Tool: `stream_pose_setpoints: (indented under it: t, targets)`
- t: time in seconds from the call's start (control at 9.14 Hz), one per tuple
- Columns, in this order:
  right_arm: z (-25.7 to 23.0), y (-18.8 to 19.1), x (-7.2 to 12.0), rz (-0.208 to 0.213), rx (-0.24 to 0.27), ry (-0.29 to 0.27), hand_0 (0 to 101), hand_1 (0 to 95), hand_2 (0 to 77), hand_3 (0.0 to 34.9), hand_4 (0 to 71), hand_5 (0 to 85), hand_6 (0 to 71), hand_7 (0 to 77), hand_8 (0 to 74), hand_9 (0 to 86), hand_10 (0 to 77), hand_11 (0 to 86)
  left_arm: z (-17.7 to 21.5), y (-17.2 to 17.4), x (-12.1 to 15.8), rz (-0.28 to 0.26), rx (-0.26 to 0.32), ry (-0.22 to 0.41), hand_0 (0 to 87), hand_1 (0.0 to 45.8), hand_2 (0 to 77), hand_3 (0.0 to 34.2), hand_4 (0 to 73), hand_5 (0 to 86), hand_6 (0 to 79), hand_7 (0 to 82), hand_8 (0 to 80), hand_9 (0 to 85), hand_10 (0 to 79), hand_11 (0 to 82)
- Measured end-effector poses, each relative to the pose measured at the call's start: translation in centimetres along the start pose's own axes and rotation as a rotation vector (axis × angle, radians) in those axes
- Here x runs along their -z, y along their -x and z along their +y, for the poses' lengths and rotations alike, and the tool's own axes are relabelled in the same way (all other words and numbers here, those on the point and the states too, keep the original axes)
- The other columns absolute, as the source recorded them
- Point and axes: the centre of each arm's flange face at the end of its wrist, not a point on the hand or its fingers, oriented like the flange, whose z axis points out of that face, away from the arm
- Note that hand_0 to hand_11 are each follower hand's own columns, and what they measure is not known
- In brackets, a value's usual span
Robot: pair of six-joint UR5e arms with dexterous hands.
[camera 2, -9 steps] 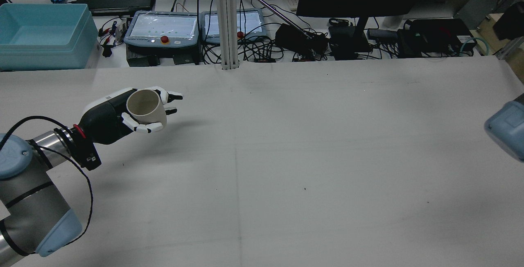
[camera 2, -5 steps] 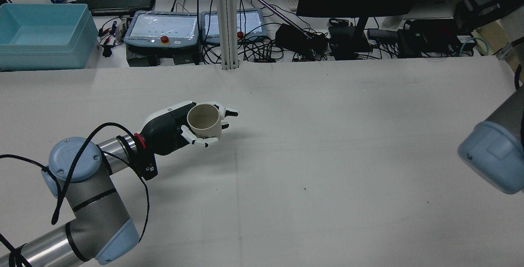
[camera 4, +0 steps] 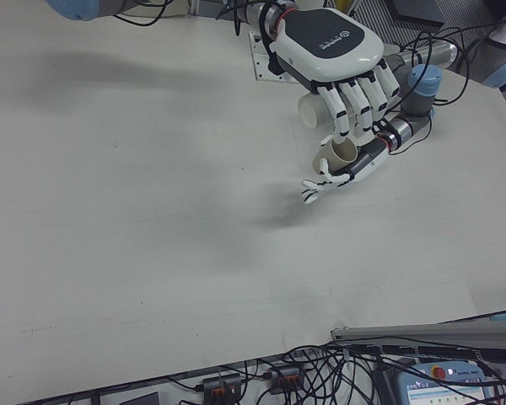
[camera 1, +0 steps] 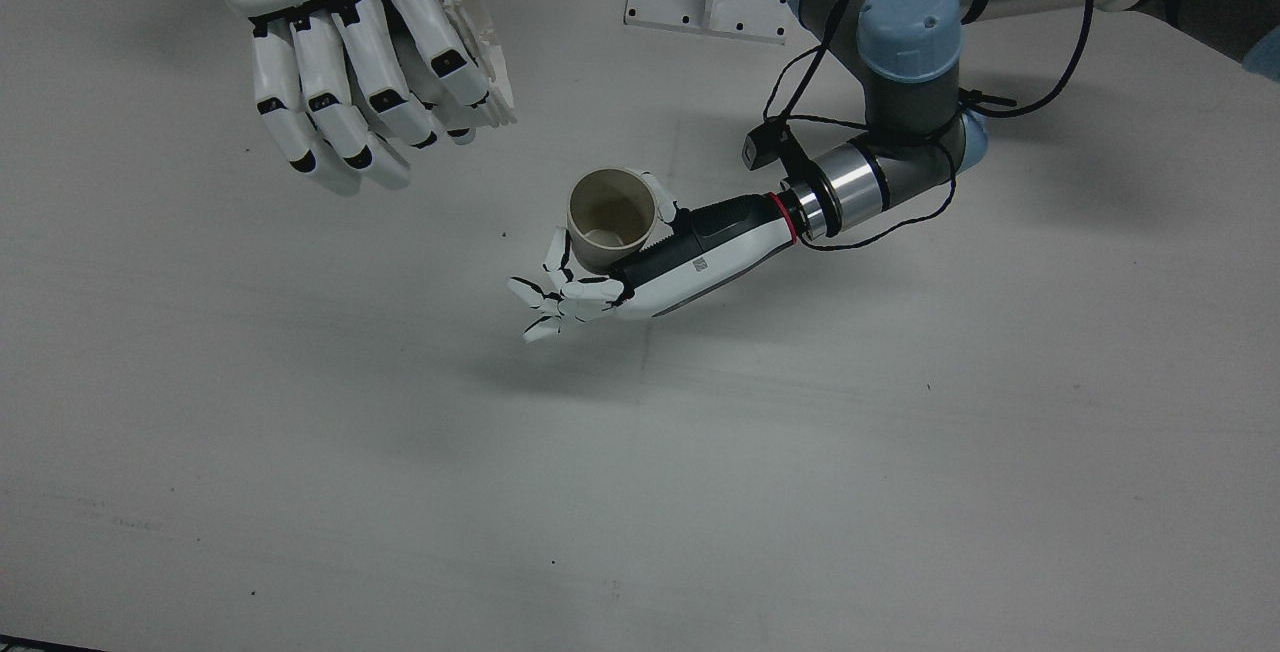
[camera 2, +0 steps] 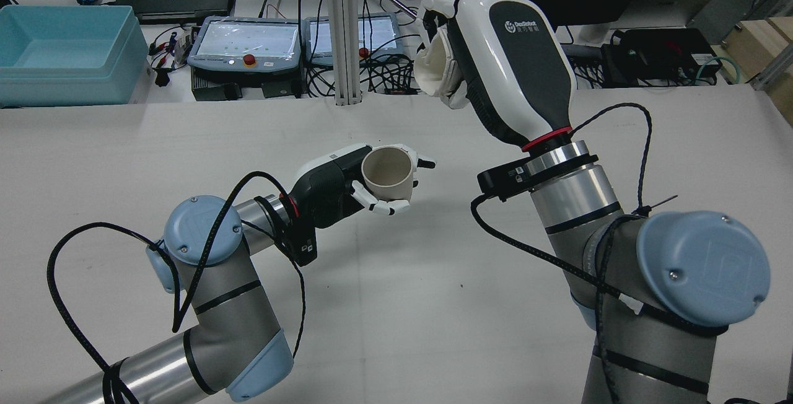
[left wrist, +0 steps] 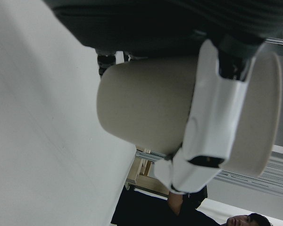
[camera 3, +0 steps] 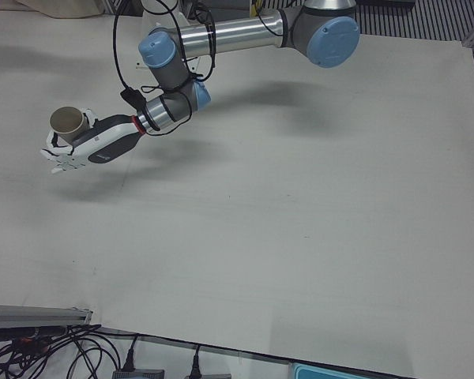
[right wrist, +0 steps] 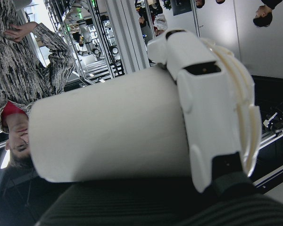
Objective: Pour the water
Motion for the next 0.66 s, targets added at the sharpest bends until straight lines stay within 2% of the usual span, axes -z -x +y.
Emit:
stream_pose_setpoints:
  t: [0.22,0.33,0.44,0.55,0.66]
  targets:
    - [0.4,-0.4,0.8,0.012,0.029,-0.015,80,18.5,39.8,11.1,31.6,69.3,41.5,55.6,28.9,42.0,27.3,44.2,0.8,-0.4,0.0,0.008,0.012,0.013,79.9,21.8,42.0,9.2,31.6,57.3,17.5,26.7,5.4,6.0,5.4,12.5]
    - [-2.1,0.6,1.2,-0.001,0.008,-0.055,80,18.5,39.8,11.1,31.1,69.8,41.5,55.6,30.0,41.5,28.4,44.2,0.5,-0.8,0.3,0.014,0.016,0.016,79.9,21.8,42.0,9.2,31.6,57.3,17.5,26.7,5.4,6.0,5.4,12.5]
    - [-6.3,2.3,2.1,-0.025,-0.029,-0.115,80,18.5,39.8,11.0,31.1,68.2,40.9,55.6,30.0,40.4,28.4,45.3,-0.3,-1.3,0.8,0.02,0.023,0.012,80.0,21.8,42.0,9.0,31.6,57.3,17.5,26.2,5.4,6.0,6.5,13.1]
    - [-11.9,4.6,3.3,-0.062,-0.074,-0.186,80,18.5,40.4,11.1,28.9,69.8,41.5,52.4,30.0,40.9,29.5,47.5,-2.0,-2.0,2.0,0.028,0.028,-0.001,80.0,21.8,42.0,9.0,31.6,57.3,17.5,26.7,5.4,6.0,6.5,13.1]
    - [-18.2,6.9,5.0,-0.114,-0.14,-0.257,80,18.5,40.4,11.2,28.9,69.8,41.5,52.4,30.0,40.9,29.5,47.5,-5.0,-3.3,4.1,0.045,0.026,-0.017,80.0,21.8,42.0,9.0,31.6,57.3,17.5,26.7,5.4,6.0,6.5,13.1]
